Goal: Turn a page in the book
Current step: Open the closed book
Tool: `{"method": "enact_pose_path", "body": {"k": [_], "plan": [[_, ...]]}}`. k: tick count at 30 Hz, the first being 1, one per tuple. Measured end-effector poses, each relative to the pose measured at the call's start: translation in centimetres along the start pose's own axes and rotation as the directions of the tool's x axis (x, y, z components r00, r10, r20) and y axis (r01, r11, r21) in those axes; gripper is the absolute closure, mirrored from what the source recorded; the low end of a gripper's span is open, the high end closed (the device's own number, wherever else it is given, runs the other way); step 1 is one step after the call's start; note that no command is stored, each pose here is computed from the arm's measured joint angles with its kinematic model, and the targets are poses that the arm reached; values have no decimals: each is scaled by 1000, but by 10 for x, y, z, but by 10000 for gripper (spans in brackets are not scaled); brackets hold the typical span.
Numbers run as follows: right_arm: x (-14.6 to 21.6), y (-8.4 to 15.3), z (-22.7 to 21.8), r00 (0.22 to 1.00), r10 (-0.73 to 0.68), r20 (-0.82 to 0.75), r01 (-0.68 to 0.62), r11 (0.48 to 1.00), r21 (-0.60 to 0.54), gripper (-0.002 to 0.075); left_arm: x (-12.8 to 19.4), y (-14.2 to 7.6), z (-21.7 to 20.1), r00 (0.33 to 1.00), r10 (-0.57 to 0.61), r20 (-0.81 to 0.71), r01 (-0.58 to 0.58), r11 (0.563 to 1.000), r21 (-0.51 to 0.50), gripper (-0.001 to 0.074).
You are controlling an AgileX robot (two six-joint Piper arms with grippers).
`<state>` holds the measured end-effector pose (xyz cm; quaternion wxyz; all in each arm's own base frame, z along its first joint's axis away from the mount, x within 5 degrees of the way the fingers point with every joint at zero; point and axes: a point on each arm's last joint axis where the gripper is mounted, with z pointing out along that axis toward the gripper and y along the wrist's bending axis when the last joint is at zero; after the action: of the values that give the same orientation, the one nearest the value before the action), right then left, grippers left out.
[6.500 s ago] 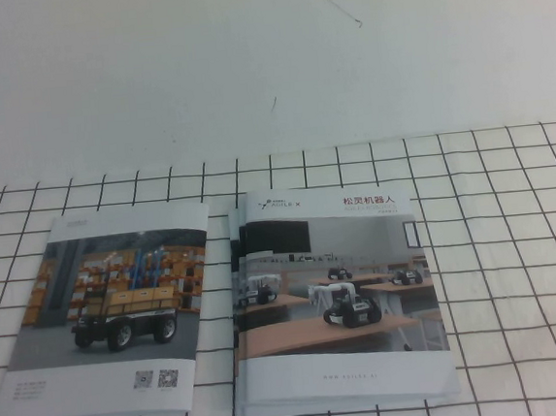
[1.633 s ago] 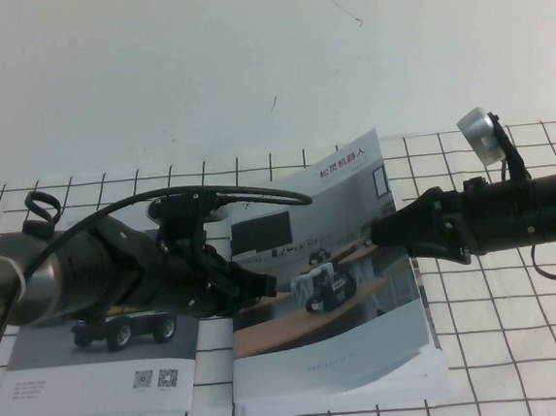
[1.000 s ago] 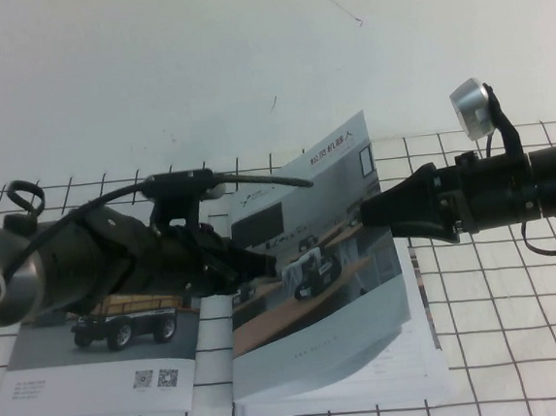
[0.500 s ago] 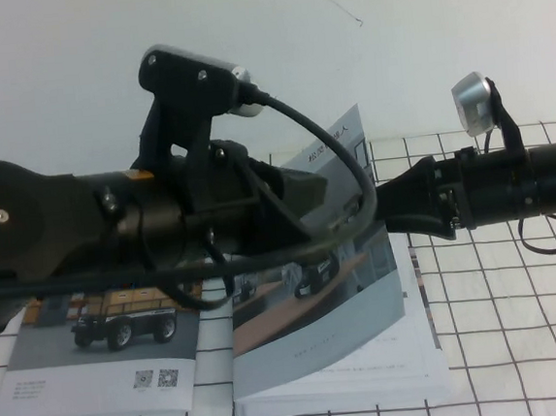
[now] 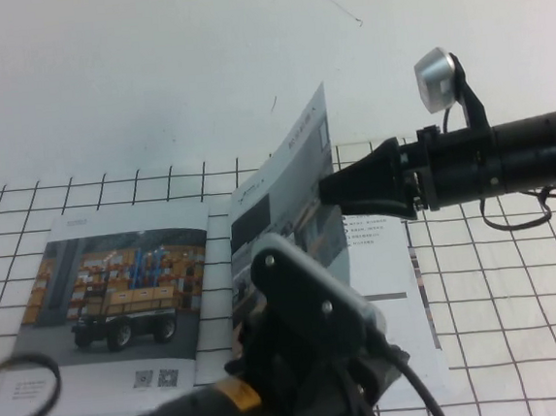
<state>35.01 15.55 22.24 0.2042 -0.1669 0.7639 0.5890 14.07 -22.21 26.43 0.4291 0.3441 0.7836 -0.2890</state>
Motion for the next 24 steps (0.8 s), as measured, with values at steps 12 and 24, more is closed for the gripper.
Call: {"method": "enact_pose_path", "body": {"k": [12, 24], "plan": [[-20, 19, 9, 998, -65, 2, 65, 998, -19, 259, 38, -14, 6, 989, -26, 144, 61, 968, -244, 738], [-15, 24, 22, 997, -72, -24, 72, 997, -18, 259, 58, 6, 44, 959, -19, 284, 156, 871, -466, 738]]}}
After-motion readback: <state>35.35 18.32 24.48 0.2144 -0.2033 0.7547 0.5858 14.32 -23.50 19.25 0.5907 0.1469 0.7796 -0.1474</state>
